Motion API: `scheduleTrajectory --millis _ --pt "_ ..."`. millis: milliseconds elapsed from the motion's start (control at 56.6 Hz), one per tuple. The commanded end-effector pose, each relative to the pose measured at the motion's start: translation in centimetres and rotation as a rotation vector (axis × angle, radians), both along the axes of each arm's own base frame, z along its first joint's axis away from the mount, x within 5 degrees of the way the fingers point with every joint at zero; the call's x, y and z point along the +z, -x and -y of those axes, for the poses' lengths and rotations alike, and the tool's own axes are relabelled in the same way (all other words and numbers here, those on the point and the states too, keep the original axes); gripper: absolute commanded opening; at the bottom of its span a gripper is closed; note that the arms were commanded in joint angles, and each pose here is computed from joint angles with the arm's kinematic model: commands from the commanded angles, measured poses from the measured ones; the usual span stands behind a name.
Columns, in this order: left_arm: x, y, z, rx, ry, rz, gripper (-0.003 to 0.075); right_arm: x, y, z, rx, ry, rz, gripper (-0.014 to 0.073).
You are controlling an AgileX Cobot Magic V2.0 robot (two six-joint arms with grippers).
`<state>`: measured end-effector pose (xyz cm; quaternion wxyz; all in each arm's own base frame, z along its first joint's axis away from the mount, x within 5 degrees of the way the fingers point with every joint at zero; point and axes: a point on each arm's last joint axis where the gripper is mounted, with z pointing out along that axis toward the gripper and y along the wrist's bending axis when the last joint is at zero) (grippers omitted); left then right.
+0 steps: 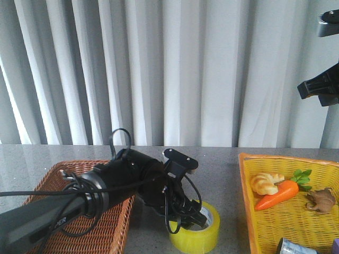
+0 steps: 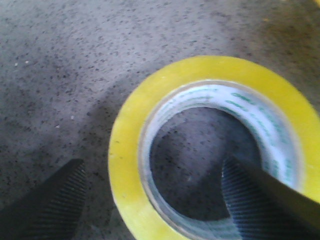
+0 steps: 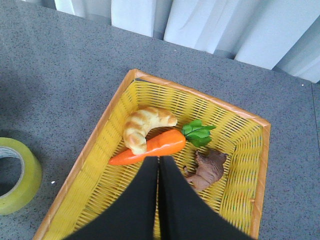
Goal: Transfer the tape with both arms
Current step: 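Reach the left gripper to the tape roll and grasp its rim, then lift the tape roll with the left gripper over the brown basket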
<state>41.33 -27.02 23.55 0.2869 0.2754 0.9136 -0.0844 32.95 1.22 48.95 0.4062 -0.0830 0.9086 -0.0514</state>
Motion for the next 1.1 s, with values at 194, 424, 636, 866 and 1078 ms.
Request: scheduleTrajectory --millis 194,424,636,866,1078 --pt "2.5 -0.7 0.1 0.131 0.126 0.083 0.0384 2.0 1.5 0.2 -0.007 -0.002 0.080 -0.0008" --pt "2.8 -0.8 0.1 0.140 0.143 0.092 -0.0011 2.0 1.5 0.2 -0.007 -0.002 0.080 -0.0008" --pt "8.5 -0.5 -0.1 0.137 0.218 0.192 -0.0007 2.0 1.5 0.2 -0.007 -0.002 0.080 -0.0008" --pt "16.3 1.7 -2.9 0.160 0.153 0.355 -0.0004 2.0 1.5 0.2 -0.007 -0.002 0.080 -0.0008" --pt "21.1 3.2 -7.5 0.327 0.020 0.537 0.0001 2.0 1.5 0.2 -0.007 -0.002 0.080 -0.0008"
